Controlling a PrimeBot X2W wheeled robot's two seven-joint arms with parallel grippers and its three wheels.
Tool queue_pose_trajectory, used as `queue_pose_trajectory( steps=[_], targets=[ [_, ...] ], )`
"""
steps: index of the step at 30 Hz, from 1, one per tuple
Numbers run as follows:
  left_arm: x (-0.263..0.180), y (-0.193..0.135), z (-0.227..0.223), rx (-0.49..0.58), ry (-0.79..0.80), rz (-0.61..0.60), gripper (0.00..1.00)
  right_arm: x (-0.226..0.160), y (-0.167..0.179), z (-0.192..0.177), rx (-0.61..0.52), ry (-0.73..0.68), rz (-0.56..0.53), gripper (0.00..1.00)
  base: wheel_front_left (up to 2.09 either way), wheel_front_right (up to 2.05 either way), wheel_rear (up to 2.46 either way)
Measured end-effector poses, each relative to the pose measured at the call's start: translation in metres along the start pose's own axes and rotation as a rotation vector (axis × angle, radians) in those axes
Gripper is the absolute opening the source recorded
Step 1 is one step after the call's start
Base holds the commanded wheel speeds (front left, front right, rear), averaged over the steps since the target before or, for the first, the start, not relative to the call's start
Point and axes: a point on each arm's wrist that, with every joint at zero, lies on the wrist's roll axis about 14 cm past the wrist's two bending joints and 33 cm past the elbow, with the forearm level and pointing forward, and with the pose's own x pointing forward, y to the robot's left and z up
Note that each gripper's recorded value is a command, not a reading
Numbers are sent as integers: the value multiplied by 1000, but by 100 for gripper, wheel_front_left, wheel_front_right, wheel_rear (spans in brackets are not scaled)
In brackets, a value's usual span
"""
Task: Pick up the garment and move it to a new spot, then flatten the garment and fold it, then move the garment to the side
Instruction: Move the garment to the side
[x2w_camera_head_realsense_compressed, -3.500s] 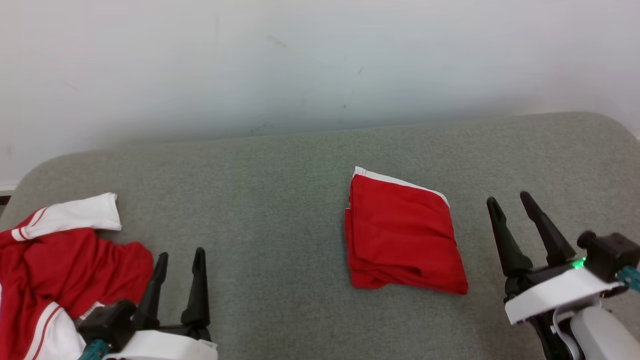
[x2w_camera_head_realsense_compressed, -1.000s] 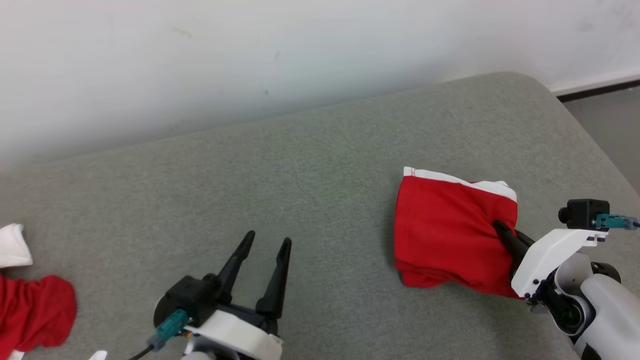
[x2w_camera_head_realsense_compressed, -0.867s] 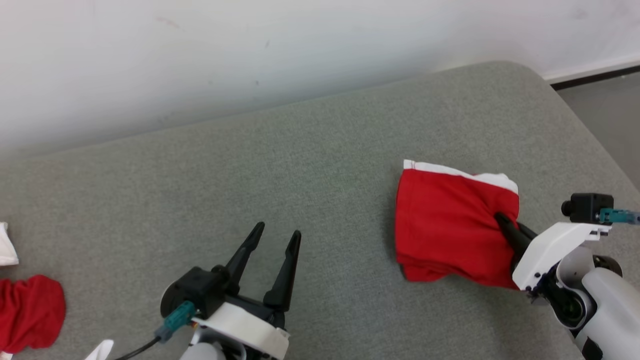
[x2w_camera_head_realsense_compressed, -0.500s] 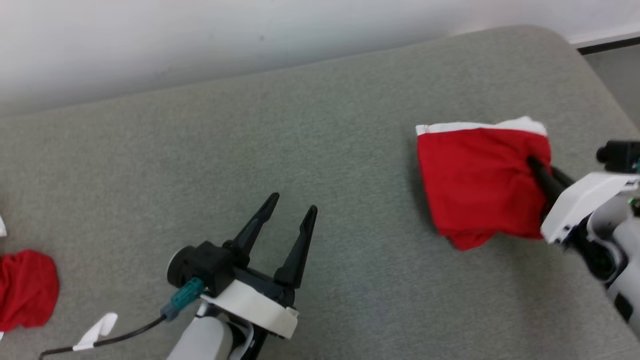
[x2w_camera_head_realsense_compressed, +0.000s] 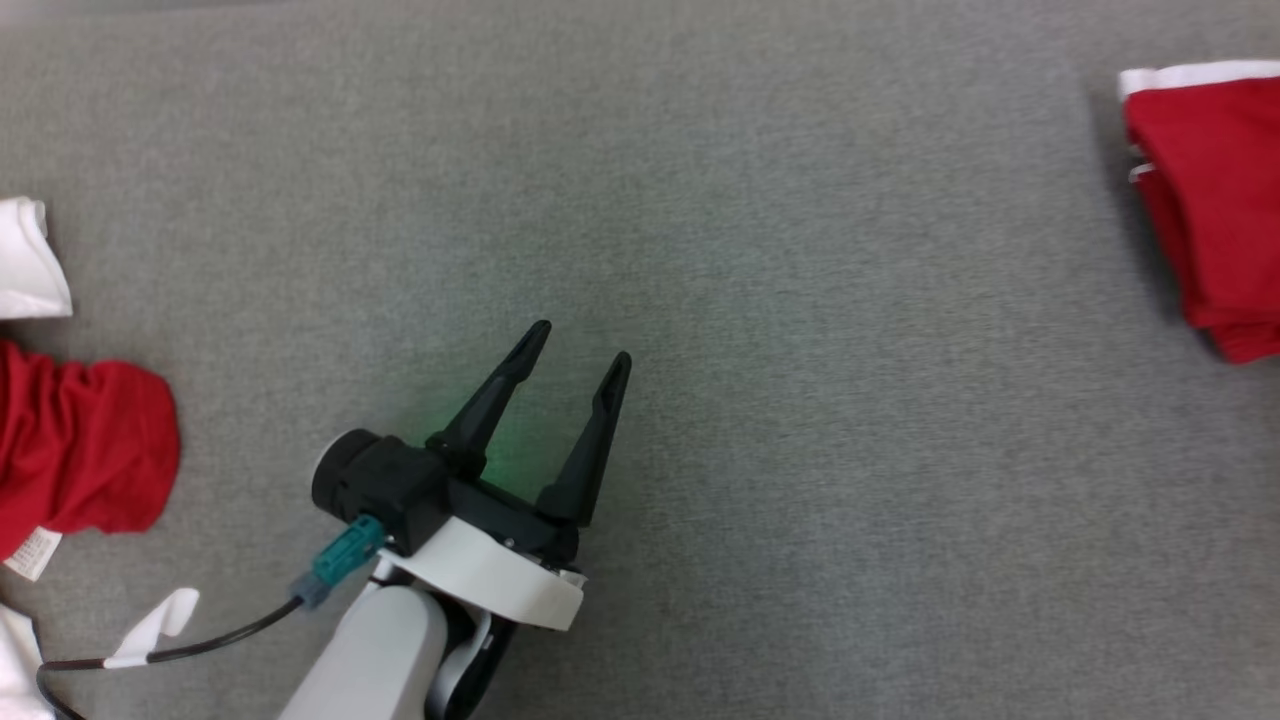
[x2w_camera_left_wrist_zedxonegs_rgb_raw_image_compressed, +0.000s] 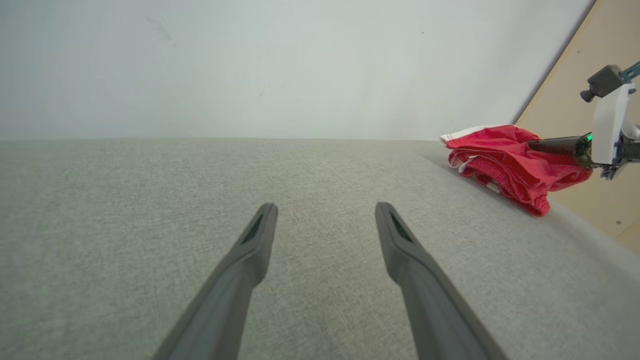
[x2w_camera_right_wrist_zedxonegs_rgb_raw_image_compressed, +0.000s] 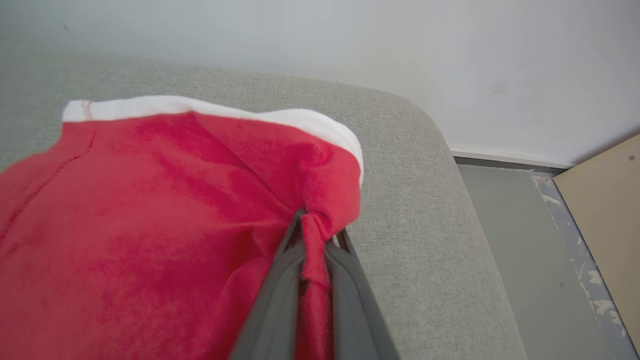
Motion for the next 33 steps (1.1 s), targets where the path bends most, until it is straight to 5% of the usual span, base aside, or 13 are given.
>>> queue_pose_trajectory(
  steps=[13, 14, 15, 16, 23, 33],
  targets=[
    [-1, 35, -18, 7, 14, 61, 100, 40, -53, -2, -217, 36, -165, 0, 0, 0, 0],
    [-1, 36, -19, 7, 15, 61, 100, 41, -55, 0, -227, 26, -173, 7, 0, 0, 0],
    [-1, 36, -20, 6, 17, 61, 100, 41, -57, 0, -233, 33, -181, 45, 0, 0, 0],
    [-1, 36, -20, 6, 17, 60, 100, 41, -58, -2, -240, 41, -183, 99, 0, 0, 0],
    [-1, 36, -14, 18, 8, 61, 100, 34, -53, 3, -255, 21, -182, 100, 0, 0, 0],
    [-15, 29, 38, 47, -88, 110, 100, -13, -43, 72, -285, -182, -166, 100, 0, 0, 0]
  ],
)
